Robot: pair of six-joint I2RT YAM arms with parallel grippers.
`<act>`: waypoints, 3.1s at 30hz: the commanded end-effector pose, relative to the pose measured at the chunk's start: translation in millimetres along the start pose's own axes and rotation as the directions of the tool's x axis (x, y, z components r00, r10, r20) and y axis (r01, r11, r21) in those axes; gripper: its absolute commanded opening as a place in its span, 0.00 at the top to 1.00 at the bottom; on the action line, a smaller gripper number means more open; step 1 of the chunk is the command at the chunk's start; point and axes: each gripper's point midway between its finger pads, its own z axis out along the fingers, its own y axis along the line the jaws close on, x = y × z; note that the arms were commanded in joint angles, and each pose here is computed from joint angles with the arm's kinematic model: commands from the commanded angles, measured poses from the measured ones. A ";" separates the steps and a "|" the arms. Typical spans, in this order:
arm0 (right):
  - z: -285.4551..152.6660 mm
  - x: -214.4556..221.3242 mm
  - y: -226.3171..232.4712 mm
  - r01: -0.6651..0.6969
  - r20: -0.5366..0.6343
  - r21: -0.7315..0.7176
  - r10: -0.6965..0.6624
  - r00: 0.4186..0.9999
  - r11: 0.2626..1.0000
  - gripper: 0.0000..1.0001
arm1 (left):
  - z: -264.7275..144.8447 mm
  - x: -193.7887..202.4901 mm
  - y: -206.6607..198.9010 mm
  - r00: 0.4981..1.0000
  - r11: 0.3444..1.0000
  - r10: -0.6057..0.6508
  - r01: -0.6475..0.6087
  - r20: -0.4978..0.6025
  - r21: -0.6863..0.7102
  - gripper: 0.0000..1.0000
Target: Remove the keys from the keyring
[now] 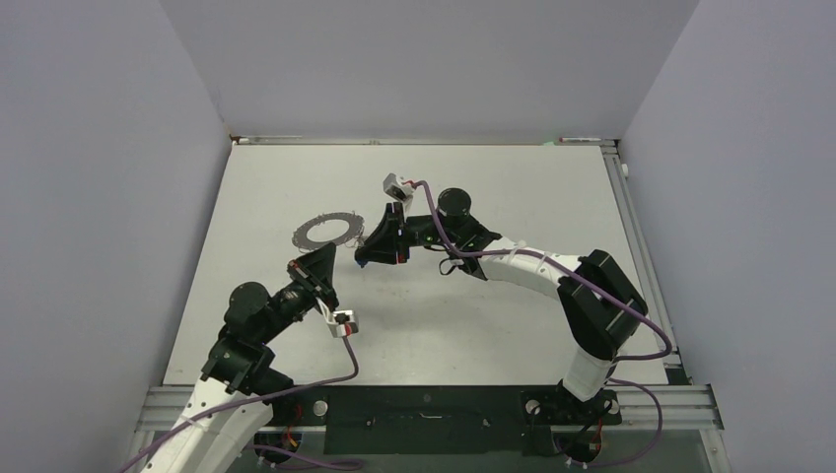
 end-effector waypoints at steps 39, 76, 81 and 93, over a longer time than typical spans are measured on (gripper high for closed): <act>-11.5 -3.0 15.7 0.148 -0.153 -0.054 -0.154 0.976 0.988 0.95 | -26.0 -52.8 -56.9 0.560 0.465 -0.793 0.810 -0.238 0.358 0.44; 5.8 32.8 87.7 0.257 -0.332 -0.359 -0.380 0.863 0.897 0.95 | -49.6 -93.0 -49.6 0.622 0.444 -0.783 0.565 -0.005 0.696 0.54; 8.8 33.1 92.1 0.255 -0.333 -0.374 -0.386 0.860 0.891 0.95 | -47.3 -95.4 -55.1 0.615 0.436 -0.788 0.567 -0.007 0.699 0.59; 10.8 33.9 99.0 0.253 -0.336 -0.396 -0.396 0.855 0.883 0.95 | -46.3 -98.4 -61.3 0.597 0.405 -0.802 0.575 -0.027 0.711 0.82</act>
